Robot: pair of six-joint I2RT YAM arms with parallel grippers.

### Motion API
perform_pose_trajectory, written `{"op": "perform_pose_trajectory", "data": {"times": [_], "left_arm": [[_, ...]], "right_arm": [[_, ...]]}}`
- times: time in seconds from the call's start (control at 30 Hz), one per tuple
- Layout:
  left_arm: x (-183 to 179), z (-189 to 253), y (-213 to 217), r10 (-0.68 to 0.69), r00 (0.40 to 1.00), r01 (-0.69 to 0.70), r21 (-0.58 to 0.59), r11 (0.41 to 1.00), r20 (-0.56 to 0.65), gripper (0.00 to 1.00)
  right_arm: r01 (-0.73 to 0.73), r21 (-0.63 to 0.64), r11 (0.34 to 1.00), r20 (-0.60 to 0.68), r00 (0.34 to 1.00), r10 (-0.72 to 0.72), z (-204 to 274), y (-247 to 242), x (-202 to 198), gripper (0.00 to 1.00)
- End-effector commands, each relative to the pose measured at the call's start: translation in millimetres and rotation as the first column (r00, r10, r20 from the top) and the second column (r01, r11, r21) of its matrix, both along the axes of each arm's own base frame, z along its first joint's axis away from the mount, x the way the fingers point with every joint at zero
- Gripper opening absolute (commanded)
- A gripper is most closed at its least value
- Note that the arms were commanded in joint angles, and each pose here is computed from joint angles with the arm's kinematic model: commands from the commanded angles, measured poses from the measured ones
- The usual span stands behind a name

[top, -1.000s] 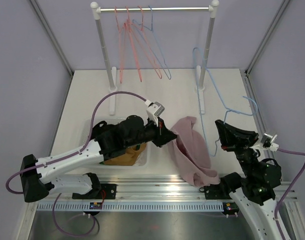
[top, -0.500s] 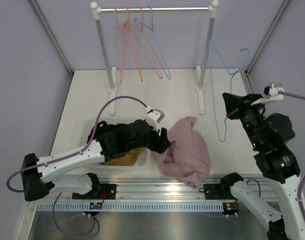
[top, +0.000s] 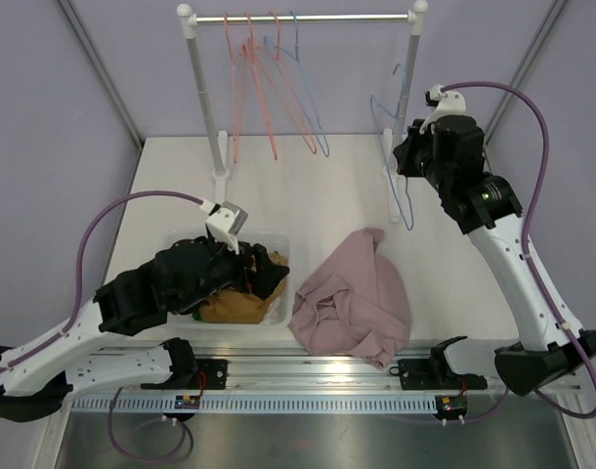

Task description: Remove the tank top from the hanger

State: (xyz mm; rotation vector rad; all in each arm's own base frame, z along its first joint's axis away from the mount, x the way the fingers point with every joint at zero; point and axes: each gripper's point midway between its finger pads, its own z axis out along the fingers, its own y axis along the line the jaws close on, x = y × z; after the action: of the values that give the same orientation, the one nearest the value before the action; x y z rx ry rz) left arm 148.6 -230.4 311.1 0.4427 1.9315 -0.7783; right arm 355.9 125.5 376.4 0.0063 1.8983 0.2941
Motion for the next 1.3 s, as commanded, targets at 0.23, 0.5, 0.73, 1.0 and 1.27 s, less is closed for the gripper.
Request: {"op": "perform_pose_trajectory", "data": {"times": [0.23, 0.5, 0.73, 1.0, 1.27], "left_arm": [[3, -20, 87, 0.191, 0.975, -0.200, 0.075, 0.977, 0.112, 0.99], [0, -37, 96, 0.201, 0.973, -0.209, 0.059, 0.976, 0.115, 0.99], [-1, -31, 101, 0.217, 0.969, -0.222, 0.026, 0.975, 0.117, 0.99], [-2, -25, 105, 0.224, 0.966, -0.224, -0.018, 0.974, 0.129, 0.99], [6, -18, 87, 0.223, 0.969, -0.222, -0.014, 0.975, 0.110, 0.99]], "right_arm": [[0.037, -0.031, 0.999, 0.180, 0.983, -0.031, 80, 19, 82, 0.00], [0.077, -0.105, 0.991, 0.159, 0.986, -0.059, 79, 25, 142, 0.00], [0.081, -0.057, 0.995, 0.103, 0.992, -0.074, 58, 18, 168, 0.00], [0.044, -0.005, 0.999, 0.090, 0.995, -0.043, 50, 18, 166, 0.06], [0.035, 0.000, 0.999, 0.117, 0.993, -0.035, 73, 12, 144, 0.91]]}}
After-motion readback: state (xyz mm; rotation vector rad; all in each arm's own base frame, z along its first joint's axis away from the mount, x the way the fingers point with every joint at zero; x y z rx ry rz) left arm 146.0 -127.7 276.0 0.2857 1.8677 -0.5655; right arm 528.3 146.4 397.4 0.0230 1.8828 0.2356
